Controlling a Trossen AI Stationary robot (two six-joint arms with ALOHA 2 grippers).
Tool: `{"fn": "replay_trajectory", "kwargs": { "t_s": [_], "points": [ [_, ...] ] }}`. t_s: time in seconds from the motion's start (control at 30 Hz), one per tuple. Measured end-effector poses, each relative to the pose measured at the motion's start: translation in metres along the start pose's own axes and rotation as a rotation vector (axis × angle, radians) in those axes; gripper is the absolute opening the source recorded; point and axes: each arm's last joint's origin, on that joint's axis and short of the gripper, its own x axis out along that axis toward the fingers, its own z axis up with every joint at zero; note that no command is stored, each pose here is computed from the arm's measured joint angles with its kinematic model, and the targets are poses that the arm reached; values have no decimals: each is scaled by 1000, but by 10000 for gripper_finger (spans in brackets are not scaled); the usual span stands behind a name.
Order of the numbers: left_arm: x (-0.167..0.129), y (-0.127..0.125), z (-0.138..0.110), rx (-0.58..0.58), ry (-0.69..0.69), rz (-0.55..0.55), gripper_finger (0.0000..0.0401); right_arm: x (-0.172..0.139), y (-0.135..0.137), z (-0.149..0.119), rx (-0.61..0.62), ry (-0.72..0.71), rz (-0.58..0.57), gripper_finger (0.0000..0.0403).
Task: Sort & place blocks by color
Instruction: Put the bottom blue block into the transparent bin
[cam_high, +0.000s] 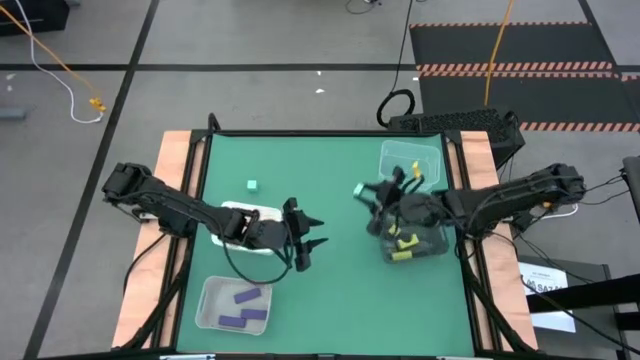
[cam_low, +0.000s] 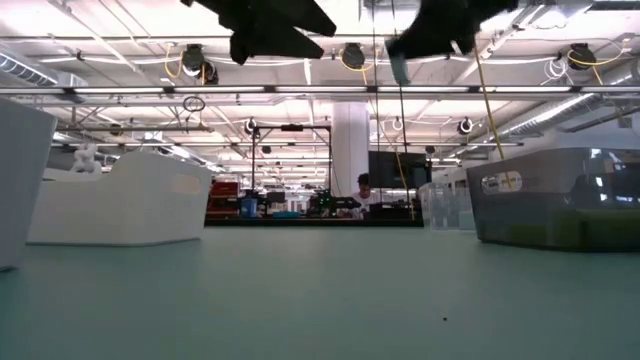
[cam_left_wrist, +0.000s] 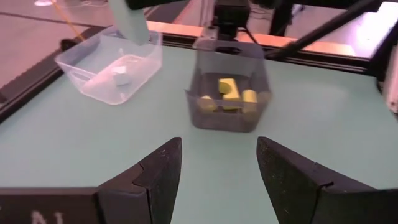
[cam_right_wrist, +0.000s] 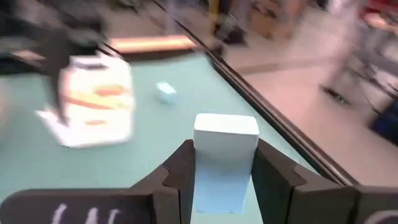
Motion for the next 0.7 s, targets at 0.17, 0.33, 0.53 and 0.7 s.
{"fn": "replay_trajectory", "kwargs": {
  "t_s": [0.17,0.33,0.53,0.7],
  "points": [
    [9,22,5,-28,-2,66,209,3,-34,-8,13,116,-181,105],
    [19,52,10,-64,-4,156,209,10,-63,-25,43,173,-304,105],
    [28,97,11,-102,33,288,209,14,-95,-55,122,231,-444,105],
    [31,135,10,-140,74,379,209,13,-118,-75,240,247,-561,105]
  ]
}}
